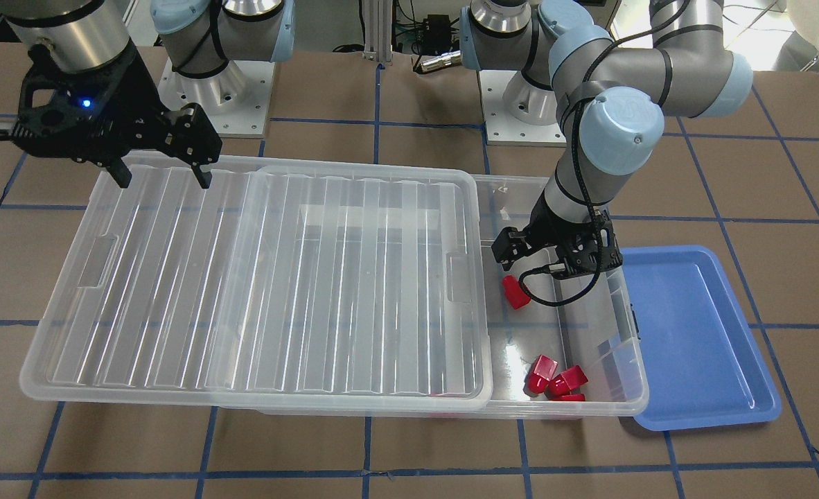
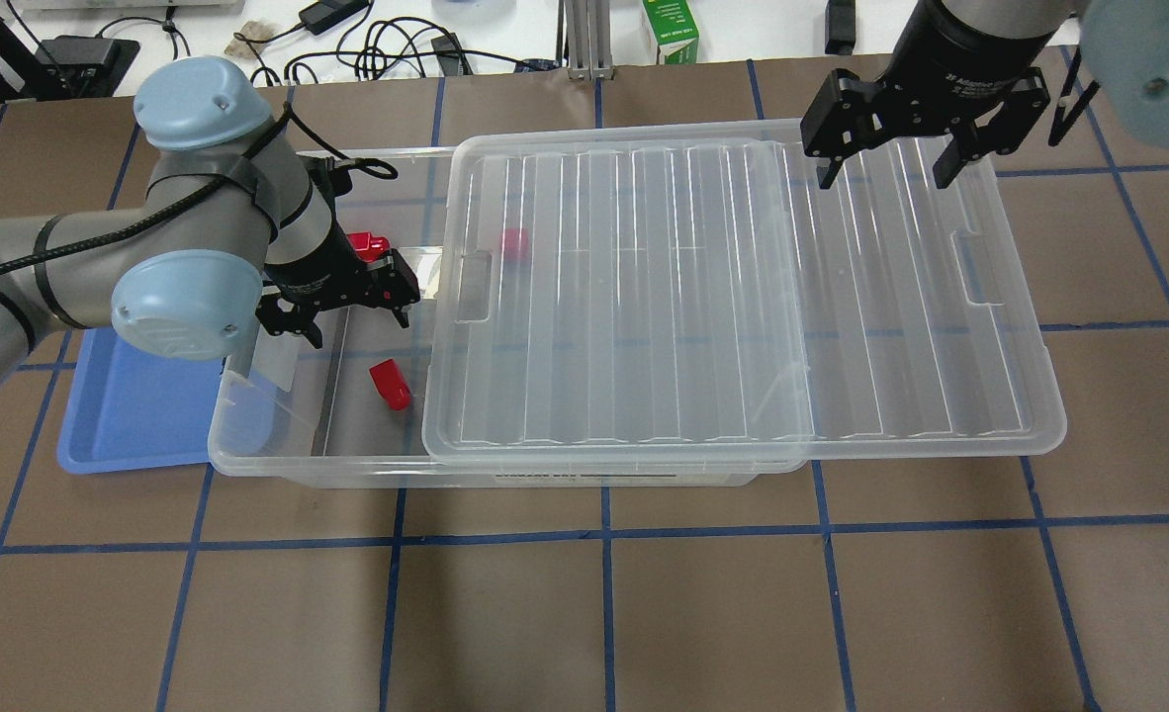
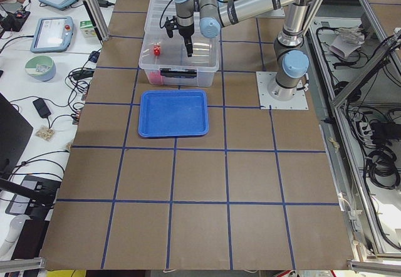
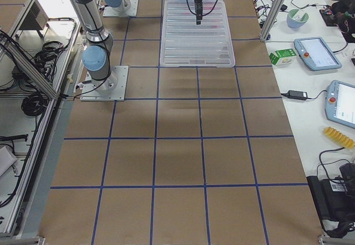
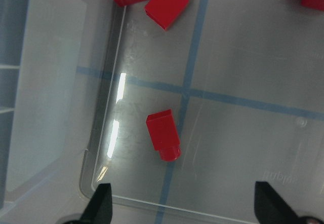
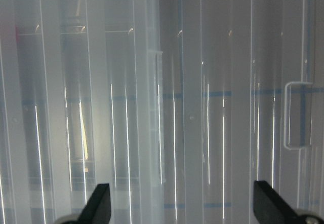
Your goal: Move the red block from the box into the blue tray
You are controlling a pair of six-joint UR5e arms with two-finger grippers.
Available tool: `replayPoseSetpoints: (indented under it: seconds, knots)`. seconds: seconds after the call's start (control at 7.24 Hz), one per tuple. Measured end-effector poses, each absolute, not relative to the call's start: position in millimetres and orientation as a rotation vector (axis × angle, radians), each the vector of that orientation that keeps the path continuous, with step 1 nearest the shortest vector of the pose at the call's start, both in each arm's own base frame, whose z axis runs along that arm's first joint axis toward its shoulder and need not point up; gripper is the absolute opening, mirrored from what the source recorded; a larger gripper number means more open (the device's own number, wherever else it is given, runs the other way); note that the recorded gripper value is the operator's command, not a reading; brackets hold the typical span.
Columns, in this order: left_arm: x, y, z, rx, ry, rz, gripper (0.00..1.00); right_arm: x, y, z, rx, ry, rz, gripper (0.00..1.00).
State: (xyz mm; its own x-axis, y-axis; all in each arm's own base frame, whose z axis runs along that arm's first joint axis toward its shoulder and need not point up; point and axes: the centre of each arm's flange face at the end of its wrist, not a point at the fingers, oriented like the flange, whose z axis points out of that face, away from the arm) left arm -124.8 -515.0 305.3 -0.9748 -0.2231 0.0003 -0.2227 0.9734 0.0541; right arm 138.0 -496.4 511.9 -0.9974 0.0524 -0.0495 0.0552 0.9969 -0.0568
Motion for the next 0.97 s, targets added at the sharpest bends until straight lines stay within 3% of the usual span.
replayPoseSetpoints:
  seconds: [0.97]
  knots:
    - [-120.1,-524.3,237.4,0.559,-3.093,-0.231,1.00,138.5,-476.0,507.9,0.141,3.094,-0.054,1.00]
